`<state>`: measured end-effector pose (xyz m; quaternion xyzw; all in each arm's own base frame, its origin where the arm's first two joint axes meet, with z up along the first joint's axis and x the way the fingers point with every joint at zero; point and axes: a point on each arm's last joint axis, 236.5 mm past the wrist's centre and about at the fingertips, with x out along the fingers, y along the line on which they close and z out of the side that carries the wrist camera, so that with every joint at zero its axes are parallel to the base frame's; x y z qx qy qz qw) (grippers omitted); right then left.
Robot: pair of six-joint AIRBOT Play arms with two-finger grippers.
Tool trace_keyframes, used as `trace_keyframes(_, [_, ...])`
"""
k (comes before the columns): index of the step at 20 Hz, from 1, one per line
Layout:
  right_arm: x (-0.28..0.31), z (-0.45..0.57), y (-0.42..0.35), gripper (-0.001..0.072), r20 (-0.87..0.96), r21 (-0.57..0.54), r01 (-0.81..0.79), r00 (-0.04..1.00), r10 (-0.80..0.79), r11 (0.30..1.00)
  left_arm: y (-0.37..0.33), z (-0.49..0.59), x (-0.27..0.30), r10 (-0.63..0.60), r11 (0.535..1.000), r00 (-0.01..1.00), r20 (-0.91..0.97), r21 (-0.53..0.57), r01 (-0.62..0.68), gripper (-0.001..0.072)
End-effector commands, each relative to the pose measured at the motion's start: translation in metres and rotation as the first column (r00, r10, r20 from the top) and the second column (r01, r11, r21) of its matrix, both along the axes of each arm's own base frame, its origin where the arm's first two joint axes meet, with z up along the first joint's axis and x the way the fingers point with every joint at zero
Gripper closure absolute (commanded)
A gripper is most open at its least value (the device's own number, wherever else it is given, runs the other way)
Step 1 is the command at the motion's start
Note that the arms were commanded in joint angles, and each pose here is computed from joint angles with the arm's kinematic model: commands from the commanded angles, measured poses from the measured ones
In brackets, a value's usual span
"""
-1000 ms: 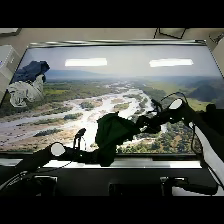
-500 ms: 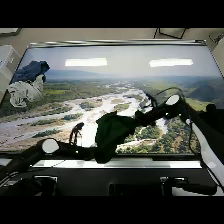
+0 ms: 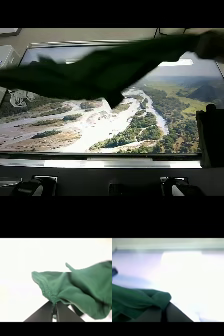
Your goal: Fold the clothes and pants, and hang the long-sleeved shirts on hangers.
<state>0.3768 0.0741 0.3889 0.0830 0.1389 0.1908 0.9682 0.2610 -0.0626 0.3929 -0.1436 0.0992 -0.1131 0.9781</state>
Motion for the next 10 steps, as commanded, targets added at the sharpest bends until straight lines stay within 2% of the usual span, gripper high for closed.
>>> trace_keyframes(1, [-0.071, 0.084, -0.024, 0.0678, 0.277, -0.084, 0.148, 0.953, -0.119, 0.985, 0.037, 0.134, -0.078, 0.141, 0.990, 0.889, 0.435, -0.083, -0.116, 0.0684])
trace_keyframes(3, [-0.087, 0.085, -0.052, 0.0678, 0.290, -0.140, 0.276, 0.930, -0.227, 0.951, 0.047, 0.133, -0.082, 0.177, 0.984, 0.879, 0.442, -0.055, -0.170, 0.0684])
trace_keyframes(5, [-0.094, 0.059, -0.074, 0.0678, 0.182, -0.171, 0.349, 0.930, -0.318, 0.921, 0.055, 0.120, -0.072, 0.203, 0.977, 0.897, 0.392, -0.017, -0.214, 0.0684])
trace_keyframes(7, [-0.099, -0.003, -0.080, 0.0678, -0.056, -0.268, 0.306, 0.942, -0.332, 0.913, 0.069, 0.105, -0.058, 0.253, 0.958, 0.904, 0.345, 0.038, -0.283, 0.0684])
trace_keyframes(10, [-0.107, -0.117, -0.083, 0.0678, -0.459, -0.351, 0.170, 0.826, -0.327, 0.921, 0.083, 0.069, -0.029, 0.305, 0.934, 0.927, 0.218, 0.121, -0.336, 0.0684])
